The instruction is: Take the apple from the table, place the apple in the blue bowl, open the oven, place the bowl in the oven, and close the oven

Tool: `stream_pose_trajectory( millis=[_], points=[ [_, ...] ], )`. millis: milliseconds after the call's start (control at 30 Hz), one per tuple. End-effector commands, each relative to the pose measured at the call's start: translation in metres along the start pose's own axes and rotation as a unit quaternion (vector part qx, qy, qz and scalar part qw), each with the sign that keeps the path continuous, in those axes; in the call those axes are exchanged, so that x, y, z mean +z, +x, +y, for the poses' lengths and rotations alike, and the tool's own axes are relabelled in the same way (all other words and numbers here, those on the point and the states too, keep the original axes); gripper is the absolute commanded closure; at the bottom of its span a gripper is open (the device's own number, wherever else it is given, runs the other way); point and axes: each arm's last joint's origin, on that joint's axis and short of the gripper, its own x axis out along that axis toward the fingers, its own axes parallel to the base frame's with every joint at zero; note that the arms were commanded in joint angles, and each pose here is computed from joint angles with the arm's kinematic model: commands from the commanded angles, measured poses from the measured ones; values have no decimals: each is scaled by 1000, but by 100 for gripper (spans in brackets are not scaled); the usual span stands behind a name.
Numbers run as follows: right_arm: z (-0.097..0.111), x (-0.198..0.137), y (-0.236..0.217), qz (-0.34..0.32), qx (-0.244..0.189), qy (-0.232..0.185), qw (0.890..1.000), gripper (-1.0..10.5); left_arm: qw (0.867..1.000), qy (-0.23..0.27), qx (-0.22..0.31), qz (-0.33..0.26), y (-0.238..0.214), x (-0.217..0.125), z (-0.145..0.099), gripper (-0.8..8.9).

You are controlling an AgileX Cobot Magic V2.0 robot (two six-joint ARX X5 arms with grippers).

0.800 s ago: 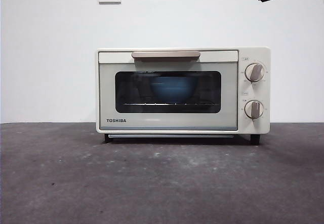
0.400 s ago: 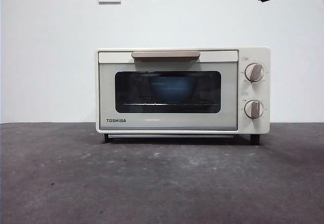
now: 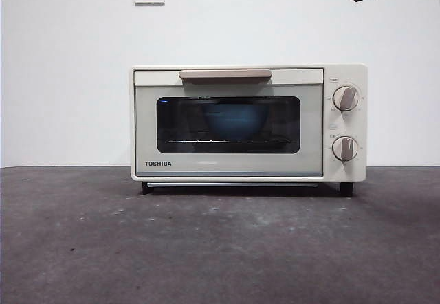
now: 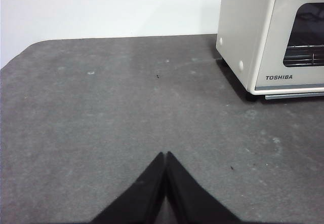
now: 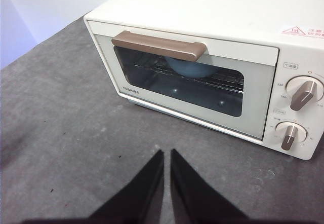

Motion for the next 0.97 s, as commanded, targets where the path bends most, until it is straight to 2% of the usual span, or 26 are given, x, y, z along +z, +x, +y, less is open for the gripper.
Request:
stream_pose_trajectory(
  millis=[33,633,733,900,967],
  points=[
    [2,3,0,-7,4,-4,1000,941,1000,-6,3,9,2,-7,0,806],
    [2,3,0,-7,4,-4,1000,941,1000,-6,3,8,2,-7,0,806],
    [1,4,-4,-15,0,-26,1000,941,1000,-6,3,8,2,-7,0,806],
    [-15,4,-20,-55,-78,-71,993,941,1000,-6,3,8,2,-7,0,806],
    [-25,-3,-25,-68,-92,-66,991,941,1000,-6,3,8,2,-7,0,806]
  ],
)
